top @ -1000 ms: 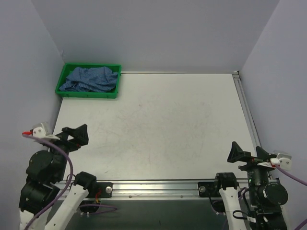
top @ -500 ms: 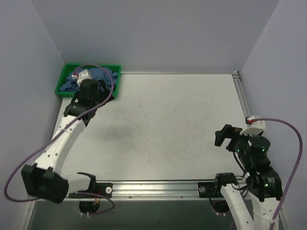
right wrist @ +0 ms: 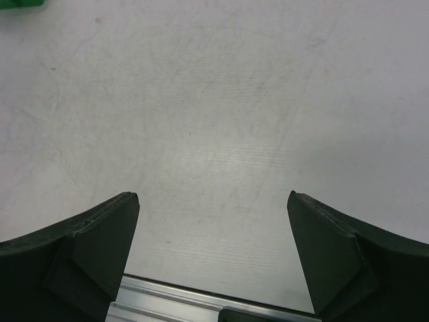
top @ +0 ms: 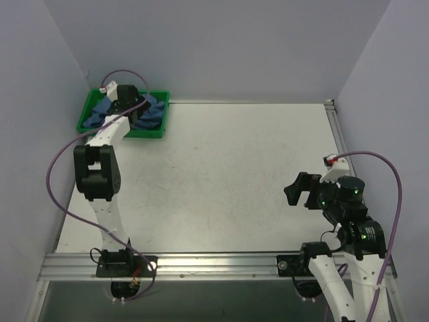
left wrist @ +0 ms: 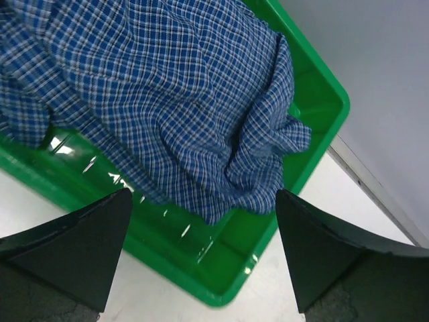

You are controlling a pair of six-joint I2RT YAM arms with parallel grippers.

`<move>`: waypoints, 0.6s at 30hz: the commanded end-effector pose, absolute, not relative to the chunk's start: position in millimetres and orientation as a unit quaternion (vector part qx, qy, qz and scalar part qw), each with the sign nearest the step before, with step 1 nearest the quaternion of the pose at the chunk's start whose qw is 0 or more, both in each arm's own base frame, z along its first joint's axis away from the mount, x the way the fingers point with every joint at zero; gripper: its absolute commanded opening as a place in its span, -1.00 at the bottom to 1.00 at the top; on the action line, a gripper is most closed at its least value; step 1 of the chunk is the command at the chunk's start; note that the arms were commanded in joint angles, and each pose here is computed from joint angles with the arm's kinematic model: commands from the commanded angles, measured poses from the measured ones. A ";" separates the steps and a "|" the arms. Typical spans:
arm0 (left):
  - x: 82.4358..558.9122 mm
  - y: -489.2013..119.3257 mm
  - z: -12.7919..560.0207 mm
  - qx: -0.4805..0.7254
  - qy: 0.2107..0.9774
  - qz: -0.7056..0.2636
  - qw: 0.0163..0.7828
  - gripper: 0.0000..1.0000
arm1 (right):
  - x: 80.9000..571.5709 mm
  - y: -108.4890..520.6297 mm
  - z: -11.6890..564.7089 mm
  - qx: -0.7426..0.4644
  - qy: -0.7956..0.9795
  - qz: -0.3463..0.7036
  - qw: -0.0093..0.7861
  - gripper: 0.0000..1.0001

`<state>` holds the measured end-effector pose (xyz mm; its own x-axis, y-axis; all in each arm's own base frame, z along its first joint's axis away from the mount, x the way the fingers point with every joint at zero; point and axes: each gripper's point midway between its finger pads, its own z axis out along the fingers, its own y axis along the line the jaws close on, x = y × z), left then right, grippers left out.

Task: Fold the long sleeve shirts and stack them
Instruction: Grab the shirt from the pile

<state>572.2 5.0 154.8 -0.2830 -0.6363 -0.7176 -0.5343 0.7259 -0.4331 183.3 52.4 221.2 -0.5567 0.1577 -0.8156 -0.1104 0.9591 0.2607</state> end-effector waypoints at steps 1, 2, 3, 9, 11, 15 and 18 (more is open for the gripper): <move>617.7 19.5 155.1 -0.398 0.757 -0.078 0.513 0.95 | 183.3 72.0 221.5 -0.031 0.862 0.186 0.470 1.00; 623.2 20.1 148.2 -0.405 0.753 -0.079 0.513 0.95 | 184.0 73.1 222.0 -0.034 0.859 0.189 0.474 1.00; 628.3 22.6 142.3 -0.410 0.749 -0.075 0.515 0.95 | 184.1 75.2 221.0 -0.037 0.858 0.194 0.473 1.00; 665.3 21.4 95.1 -0.409 0.764 -0.066 0.495 0.95 | 185.0 81.5 213.0 -0.047 0.857 0.209 0.468 1.00; 671.1 21.4 74.9 -0.406 0.773 -0.058 0.484 0.79 | 185.4 82.7 210.9 -0.050 0.857 0.212 0.467 1.00; 695.3 38.2 75.1 -0.409 0.757 -0.097 0.500 0.43 | 184.9 83.5 214.0 -0.051 0.855 0.214 0.470 1.00; 708.9 42.2 70.7 -0.409 0.749 -0.142 0.502 -0.15 | 184.5 83.0 217.7 -0.053 0.851 0.213 0.477 0.99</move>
